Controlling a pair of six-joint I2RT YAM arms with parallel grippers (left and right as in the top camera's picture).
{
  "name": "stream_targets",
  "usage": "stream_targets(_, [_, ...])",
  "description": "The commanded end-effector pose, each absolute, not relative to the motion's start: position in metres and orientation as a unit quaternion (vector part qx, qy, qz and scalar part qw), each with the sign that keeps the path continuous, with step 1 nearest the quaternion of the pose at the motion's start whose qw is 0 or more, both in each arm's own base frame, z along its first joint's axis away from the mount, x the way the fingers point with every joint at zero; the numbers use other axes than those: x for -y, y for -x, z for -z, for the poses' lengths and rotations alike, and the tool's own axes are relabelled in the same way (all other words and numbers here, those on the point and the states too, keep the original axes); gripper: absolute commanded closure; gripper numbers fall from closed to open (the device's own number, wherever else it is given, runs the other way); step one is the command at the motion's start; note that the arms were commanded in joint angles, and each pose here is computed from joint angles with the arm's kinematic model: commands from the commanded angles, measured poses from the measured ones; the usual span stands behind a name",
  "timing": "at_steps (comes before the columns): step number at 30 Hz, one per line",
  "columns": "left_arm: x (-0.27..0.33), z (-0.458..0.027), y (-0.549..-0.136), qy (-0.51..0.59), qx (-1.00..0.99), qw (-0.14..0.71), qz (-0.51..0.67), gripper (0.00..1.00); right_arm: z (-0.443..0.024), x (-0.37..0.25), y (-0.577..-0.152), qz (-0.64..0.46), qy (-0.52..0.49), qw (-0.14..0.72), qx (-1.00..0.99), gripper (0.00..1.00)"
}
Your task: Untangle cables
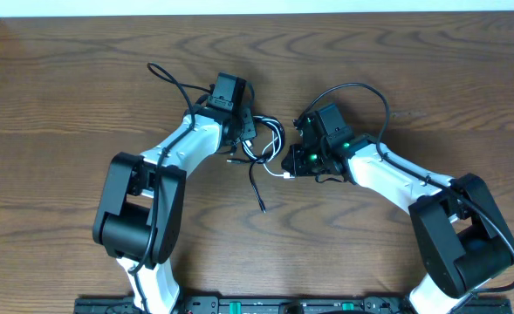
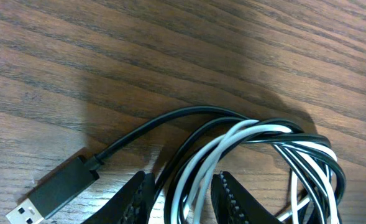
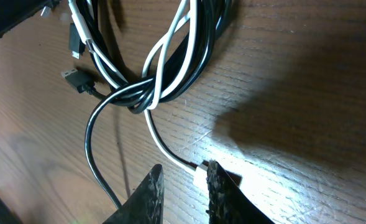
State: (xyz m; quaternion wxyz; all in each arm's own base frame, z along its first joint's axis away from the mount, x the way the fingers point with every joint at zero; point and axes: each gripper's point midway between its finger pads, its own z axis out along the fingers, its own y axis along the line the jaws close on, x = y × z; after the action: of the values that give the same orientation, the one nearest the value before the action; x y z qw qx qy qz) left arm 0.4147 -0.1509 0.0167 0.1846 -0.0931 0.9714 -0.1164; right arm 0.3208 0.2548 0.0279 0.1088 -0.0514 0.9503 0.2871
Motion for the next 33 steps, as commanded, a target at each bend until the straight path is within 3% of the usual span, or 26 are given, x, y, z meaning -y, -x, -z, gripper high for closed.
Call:
stream_targets(1, [0.146, -0.008, -0.412, 0.086, -0.975, 0.181, 0.098, 0.66, -0.038, -0.258, -0.322, -0.294, 0.056, 0.119, -0.947, 0.8])
stream_targets(8, [0.145, 0.007, -0.408, 0.086, -0.978, 0.166, 0.092, 0.72, -0.038, -0.258, -0.322, -0.294, 0.054, 0.118, -0.947, 0.8])
stream_targets(13, [0.145, 0.005, -0.409, 0.086, -0.978, 0.168, 0.093, 0.92, -0.038, -0.259, -0.322, -0.296, 0.055, 0.118, -0.946, 0.77])
stream_targets(27, [0.14, -0.03, -0.402, 0.089, -0.975, 0.177, 0.1, 0.93, -0.067, -0.293, -0.312, -0.405, 0.099, 0.101, -0.903, 0.55])
stream_targets(33, [0.14, -0.03, -0.402, 0.087, -0.975, 0.177, 0.1, 0.93, -0.06, -0.286, -0.316, -0.38, 0.089, 0.109, -0.914, 0.57])
